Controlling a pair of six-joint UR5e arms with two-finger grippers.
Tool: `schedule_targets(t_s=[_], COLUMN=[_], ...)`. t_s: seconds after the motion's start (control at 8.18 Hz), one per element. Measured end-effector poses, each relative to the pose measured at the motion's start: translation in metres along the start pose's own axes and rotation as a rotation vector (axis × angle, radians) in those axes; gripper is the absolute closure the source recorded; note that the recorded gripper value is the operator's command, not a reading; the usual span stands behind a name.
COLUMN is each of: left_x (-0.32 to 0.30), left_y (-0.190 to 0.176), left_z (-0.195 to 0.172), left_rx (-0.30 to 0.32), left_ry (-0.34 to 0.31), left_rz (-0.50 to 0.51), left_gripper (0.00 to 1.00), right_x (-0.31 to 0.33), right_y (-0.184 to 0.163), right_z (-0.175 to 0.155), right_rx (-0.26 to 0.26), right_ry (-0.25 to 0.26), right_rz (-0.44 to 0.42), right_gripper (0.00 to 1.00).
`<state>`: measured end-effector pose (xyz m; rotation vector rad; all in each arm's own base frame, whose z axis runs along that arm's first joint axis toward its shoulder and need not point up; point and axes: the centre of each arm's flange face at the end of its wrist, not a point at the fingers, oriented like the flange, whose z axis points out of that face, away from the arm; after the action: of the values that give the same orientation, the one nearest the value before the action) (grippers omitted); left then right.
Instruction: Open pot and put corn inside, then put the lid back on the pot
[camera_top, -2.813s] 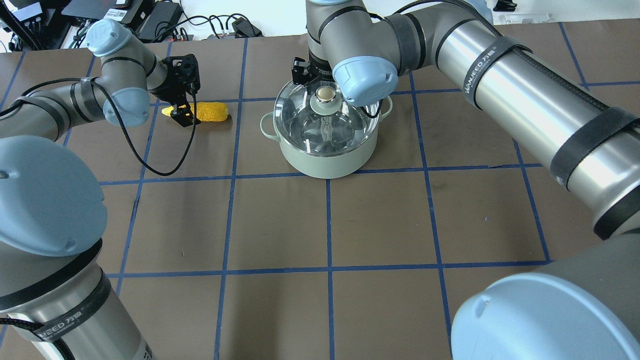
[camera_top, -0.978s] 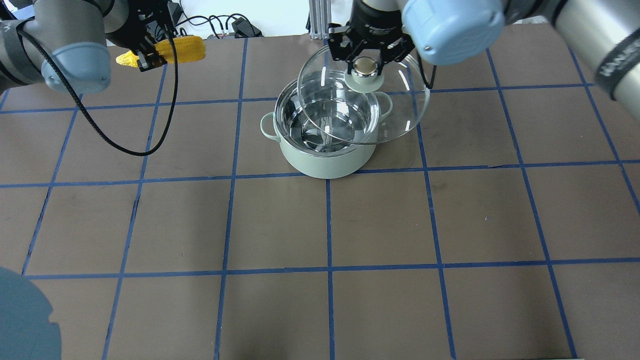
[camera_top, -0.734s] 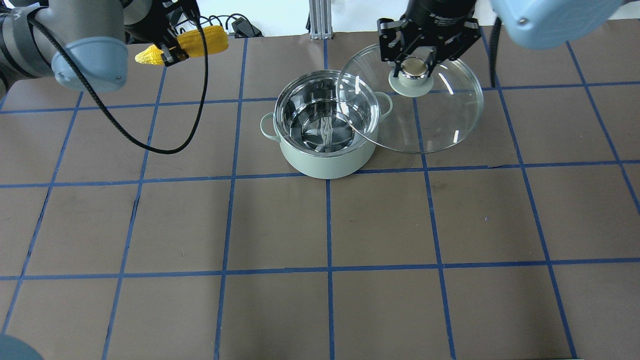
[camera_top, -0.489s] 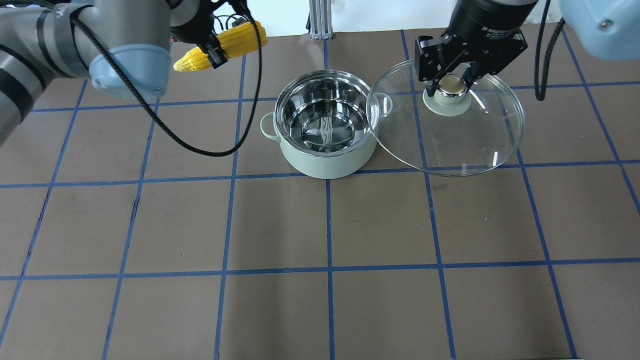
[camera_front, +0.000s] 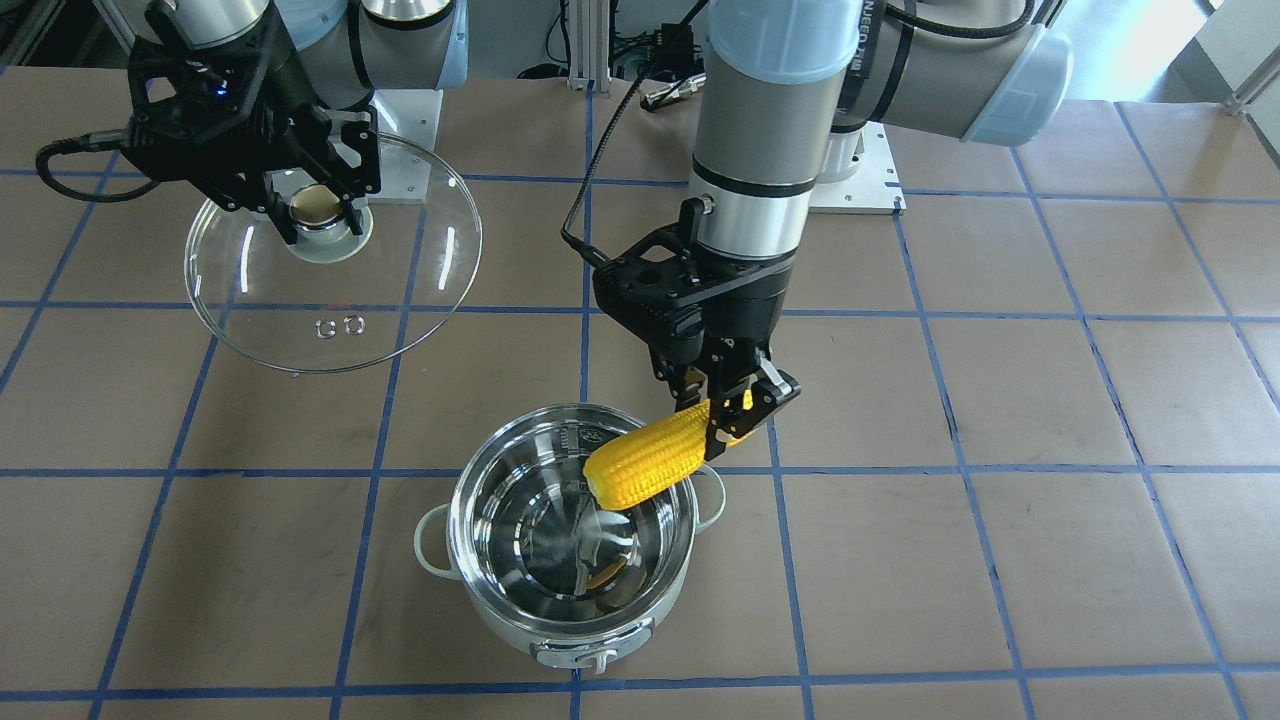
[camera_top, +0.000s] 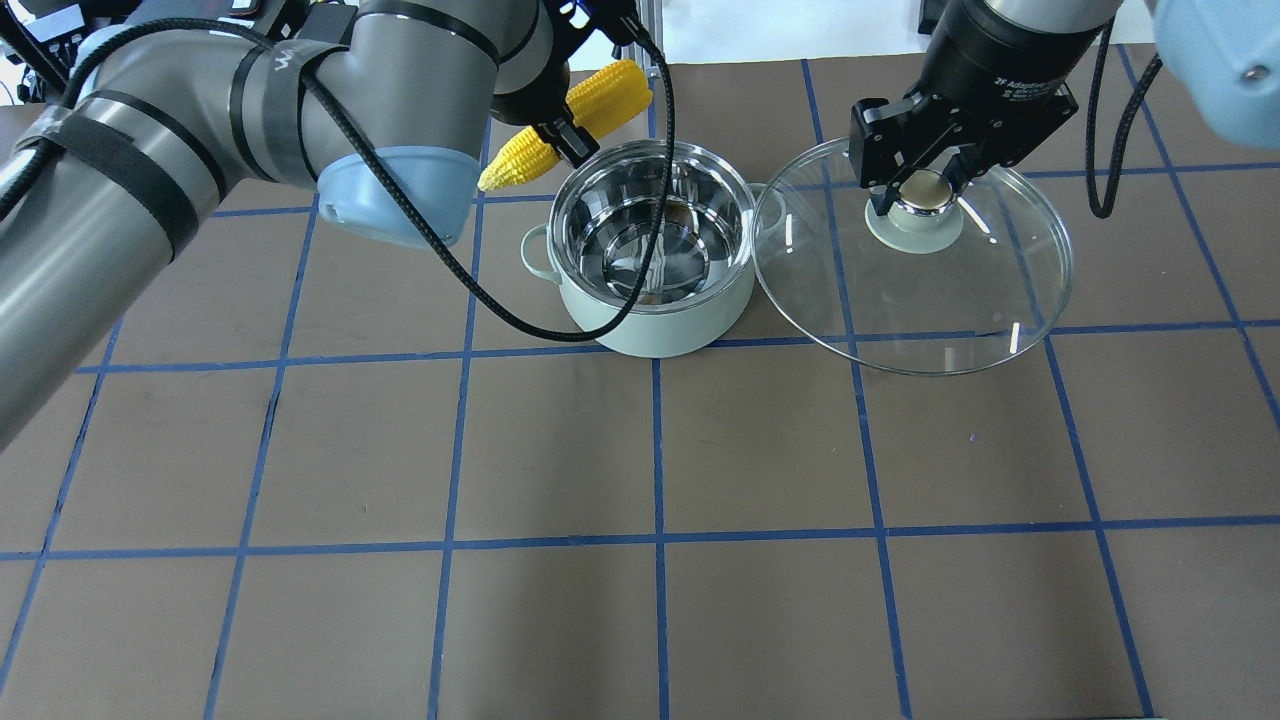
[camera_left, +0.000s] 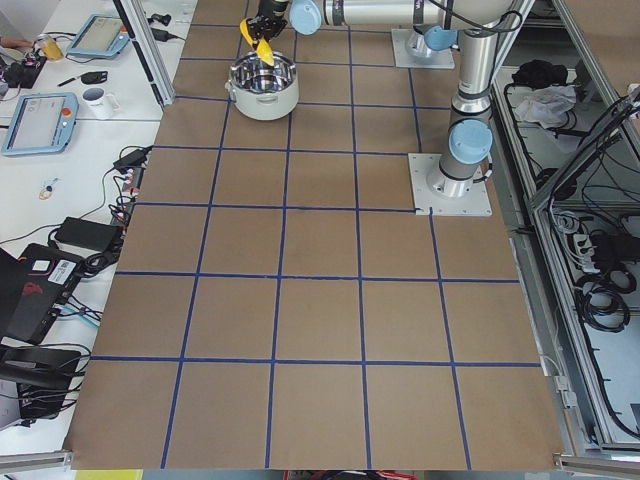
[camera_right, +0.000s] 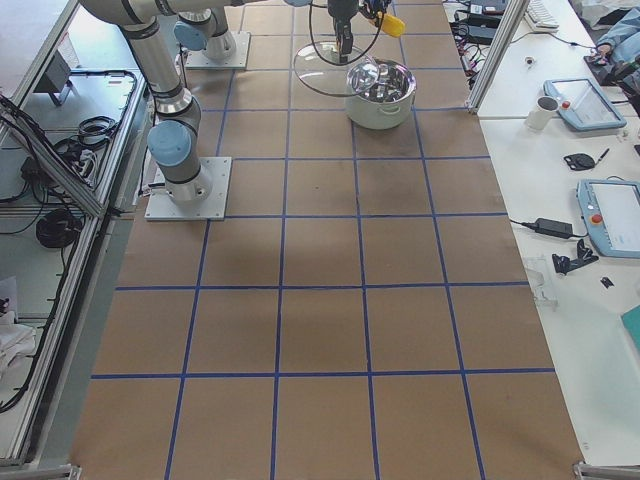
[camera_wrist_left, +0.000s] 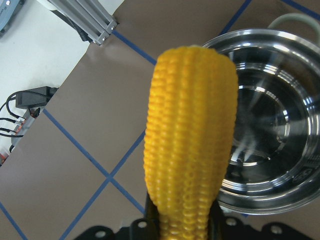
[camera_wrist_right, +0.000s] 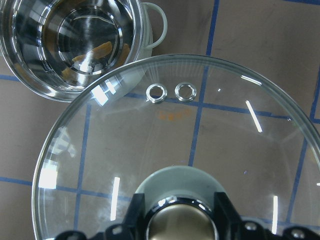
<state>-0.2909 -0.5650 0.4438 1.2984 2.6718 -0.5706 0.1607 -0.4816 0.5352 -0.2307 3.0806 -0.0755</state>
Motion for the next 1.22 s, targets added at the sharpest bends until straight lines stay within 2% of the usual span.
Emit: schedule_targets(t_s=[0.24, 0.61, 1.1, 1.22], left_x=[0.022, 0.042, 0.051, 0.052], left_y=[-0.013, -0.028, -0.029, -0.030], left_z=[0.032, 0.089, 0.132, 0.139], left_rx=[-0.021, -0.016, -0.036, -0.029], left_ry=[0.034, 0.049, 0.084, 0.081], left_rz=[0.060, 0.195, 0.290, 0.298], left_gripper=[1.00, 1.00, 1.00, 0.83], right_x=[0.000, 0.004, 0.012, 0.012], right_y=[0.000, 0.000, -0.001, -0.001], right_z=[0.000, 0.001, 0.001, 0.001], right_rx=[0.001, -0.005, -0.008, -0.009], right_ry=[0.001, 0.006, 0.004, 0.003], right_rz=[-0.005, -0.017, -0.012, -0.012], right_gripper=[0.65, 0.66, 0.66, 0.66])
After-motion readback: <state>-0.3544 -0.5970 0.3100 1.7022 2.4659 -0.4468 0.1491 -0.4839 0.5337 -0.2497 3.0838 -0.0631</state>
